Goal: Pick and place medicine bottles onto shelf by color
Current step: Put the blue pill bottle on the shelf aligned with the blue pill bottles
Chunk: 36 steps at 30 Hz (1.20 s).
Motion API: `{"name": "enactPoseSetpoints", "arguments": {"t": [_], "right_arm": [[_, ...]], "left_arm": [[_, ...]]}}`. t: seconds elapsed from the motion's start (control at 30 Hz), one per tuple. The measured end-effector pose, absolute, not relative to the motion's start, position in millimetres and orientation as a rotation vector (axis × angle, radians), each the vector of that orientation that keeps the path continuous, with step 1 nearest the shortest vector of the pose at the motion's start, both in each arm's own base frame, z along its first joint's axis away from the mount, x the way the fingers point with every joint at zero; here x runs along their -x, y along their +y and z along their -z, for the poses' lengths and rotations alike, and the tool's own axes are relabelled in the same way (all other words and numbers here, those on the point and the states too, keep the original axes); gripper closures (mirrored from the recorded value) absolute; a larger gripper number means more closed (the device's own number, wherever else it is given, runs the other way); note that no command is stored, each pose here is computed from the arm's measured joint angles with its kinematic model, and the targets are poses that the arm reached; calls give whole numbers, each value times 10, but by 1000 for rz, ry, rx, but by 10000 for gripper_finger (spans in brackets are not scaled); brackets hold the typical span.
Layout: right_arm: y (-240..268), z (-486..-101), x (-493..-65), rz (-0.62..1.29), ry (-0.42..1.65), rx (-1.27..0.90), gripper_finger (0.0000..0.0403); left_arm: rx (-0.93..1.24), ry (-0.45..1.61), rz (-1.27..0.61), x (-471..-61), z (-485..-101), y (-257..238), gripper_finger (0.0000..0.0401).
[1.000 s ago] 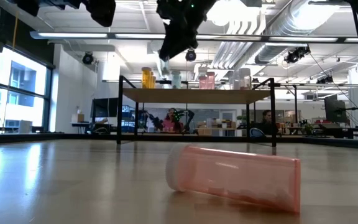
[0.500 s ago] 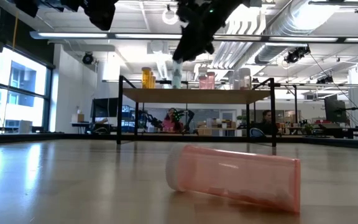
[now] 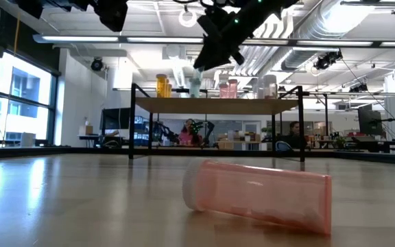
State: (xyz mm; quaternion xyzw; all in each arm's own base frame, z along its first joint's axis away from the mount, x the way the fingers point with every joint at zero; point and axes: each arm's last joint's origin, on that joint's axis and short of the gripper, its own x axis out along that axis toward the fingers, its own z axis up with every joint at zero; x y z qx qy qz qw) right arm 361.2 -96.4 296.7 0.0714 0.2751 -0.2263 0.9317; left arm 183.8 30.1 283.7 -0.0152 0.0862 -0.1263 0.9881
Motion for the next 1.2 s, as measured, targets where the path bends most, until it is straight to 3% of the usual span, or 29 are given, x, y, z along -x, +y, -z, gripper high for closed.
{"name": "enactPoseSetpoints", "arguments": {"t": [0.33,0.7,1.2], "right_arm": [[-1023,-3239,-3758,456,548,-171,318],[-1067,-2924,-3885,450,667,-151,318],[-1149,-2903,-3854,485,689,-140,318]], "left_arm": [[27,163,254,-1840,-2847,301,190],[27,164,254,-1840,-2846,301,190],[27,164,254,-1840,-2847,301,190]]}}
